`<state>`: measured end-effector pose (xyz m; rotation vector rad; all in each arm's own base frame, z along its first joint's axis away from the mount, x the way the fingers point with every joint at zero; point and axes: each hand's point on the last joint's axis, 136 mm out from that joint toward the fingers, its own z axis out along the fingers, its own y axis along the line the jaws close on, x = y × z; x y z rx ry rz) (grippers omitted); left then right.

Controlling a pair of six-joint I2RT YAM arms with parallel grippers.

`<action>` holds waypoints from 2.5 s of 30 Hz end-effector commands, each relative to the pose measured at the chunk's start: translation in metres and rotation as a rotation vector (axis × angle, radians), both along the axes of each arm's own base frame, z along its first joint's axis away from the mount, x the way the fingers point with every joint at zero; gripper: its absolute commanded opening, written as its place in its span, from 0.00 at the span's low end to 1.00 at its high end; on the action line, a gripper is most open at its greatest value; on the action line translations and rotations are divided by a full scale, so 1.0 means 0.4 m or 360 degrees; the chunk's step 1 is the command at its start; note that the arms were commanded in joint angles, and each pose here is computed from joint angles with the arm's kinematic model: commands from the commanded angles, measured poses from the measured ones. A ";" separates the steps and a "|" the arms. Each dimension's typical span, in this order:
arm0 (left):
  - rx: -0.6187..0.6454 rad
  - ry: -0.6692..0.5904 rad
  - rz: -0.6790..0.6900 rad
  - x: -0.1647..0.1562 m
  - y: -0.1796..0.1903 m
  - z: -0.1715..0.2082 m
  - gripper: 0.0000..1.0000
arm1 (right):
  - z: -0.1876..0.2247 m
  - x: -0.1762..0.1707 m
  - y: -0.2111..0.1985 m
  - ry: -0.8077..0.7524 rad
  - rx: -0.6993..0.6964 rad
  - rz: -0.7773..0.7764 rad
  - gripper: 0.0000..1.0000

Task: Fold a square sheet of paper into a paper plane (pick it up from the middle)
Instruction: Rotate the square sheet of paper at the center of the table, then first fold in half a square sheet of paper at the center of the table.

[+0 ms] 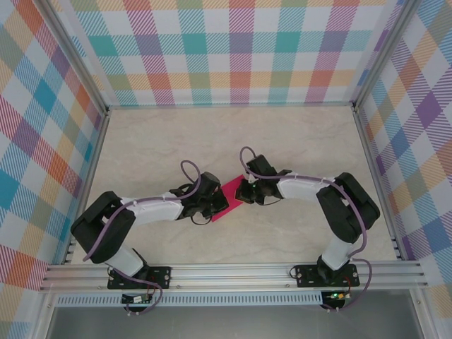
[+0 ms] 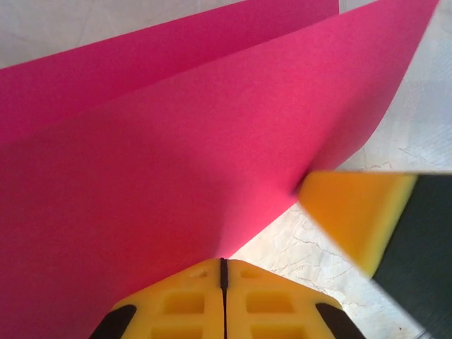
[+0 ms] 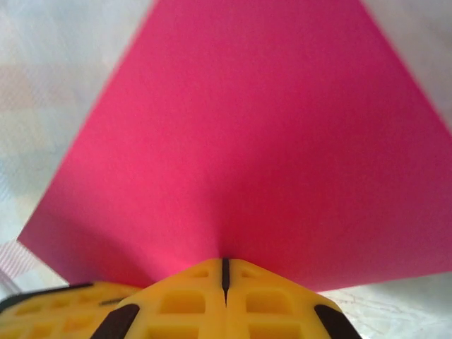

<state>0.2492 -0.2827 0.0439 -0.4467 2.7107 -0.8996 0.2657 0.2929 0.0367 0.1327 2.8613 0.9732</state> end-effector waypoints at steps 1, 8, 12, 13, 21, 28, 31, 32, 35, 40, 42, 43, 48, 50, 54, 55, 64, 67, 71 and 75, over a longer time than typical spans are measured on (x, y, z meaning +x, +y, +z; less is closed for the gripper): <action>-0.0009 0.0014 0.0004 -0.007 -0.006 -0.019 0.04 | 0.031 -0.001 0.044 -0.0017 0.0196 0.0055 0.02; -0.0007 0.0034 -0.0015 -0.009 -0.012 -0.030 0.02 | -0.021 -0.013 0.043 0.0066 0.0165 0.0055 0.00; -0.0013 0.0051 -0.0035 -0.013 -0.019 -0.040 0.01 | -0.037 -0.018 0.041 0.0078 0.0151 0.0063 0.00; -0.0015 0.0052 -0.0037 -0.012 -0.020 -0.041 0.01 | -0.040 -0.019 0.040 0.0078 0.0147 0.0067 0.00; -0.0033 0.0039 -0.0063 -0.011 -0.028 -0.053 0.00 | -0.082 -0.044 0.026 0.0131 0.0118 0.0082 0.00; -0.0017 0.0057 -0.0054 -0.017 -0.020 -0.069 0.00 | -0.055 -0.035 0.040 0.0060 0.0195 0.0106 0.00; 0.0040 0.0058 -0.0035 -0.020 -0.001 -0.076 0.00 | -0.018 -0.024 0.045 -0.0016 0.0234 0.0110 0.00; 0.0050 0.0057 -0.0034 -0.020 0.002 -0.077 0.00 | -0.005 -0.021 0.045 -0.0042 0.0244 0.0107 0.00; 0.0055 0.0065 -0.0034 -0.025 0.006 -0.085 0.00 | 0.006 -0.025 0.039 -0.0059 0.0248 0.0098 0.00; 0.0046 0.0067 -0.0037 -0.022 0.000 -0.087 0.00 | -0.028 -0.047 0.032 0.0024 0.0223 0.0086 0.00; 0.0049 0.0067 -0.0035 -0.022 0.001 -0.087 0.00 | -0.042 -0.055 0.032 0.0048 0.0205 0.0089 0.00; 0.0054 0.0066 -0.0034 -0.022 0.002 -0.087 0.00 | -0.049 -0.058 0.033 0.0059 0.0192 0.0093 0.00; 0.0080 0.0082 -0.0030 -0.026 0.009 -0.093 0.00 | -0.081 -0.063 0.036 0.0095 0.0158 0.0098 0.00; 0.0102 0.0096 -0.0025 -0.029 0.016 -0.097 0.00 | -0.092 -0.060 0.028 0.0099 0.0124 0.0081 0.00; 0.0180 0.0149 -0.0019 -0.045 0.037 -0.114 0.00 | -0.104 -0.052 -0.002 0.0089 0.0061 0.0039 0.00; 0.0198 0.0162 -0.0012 -0.048 0.044 -0.116 0.00 | -0.106 -0.047 -0.012 0.0083 0.0050 0.0023 0.00; 0.0345 0.0263 0.0027 -0.087 0.102 -0.147 0.00 | -0.097 0.039 -0.142 0.0025 -0.0010 -0.0166 0.00; 0.0352 0.0272 0.0026 -0.090 0.105 -0.154 0.00 | -0.098 0.068 -0.191 0.0005 -0.0041 -0.0228 0.00; 0.0355 0.0263 0.0007 -0.087 0.101 -0.154 0.00 | -0.083 0.102 -0.234 -0.0068 -0.0091 -0.0259 0.00; 0.0462 0.0198 -0.0123 -0.072 0.106 -0.144 0.00 | -0.005 0.135 -0.242 -0.0223 -0.0102 -0.0254 0.00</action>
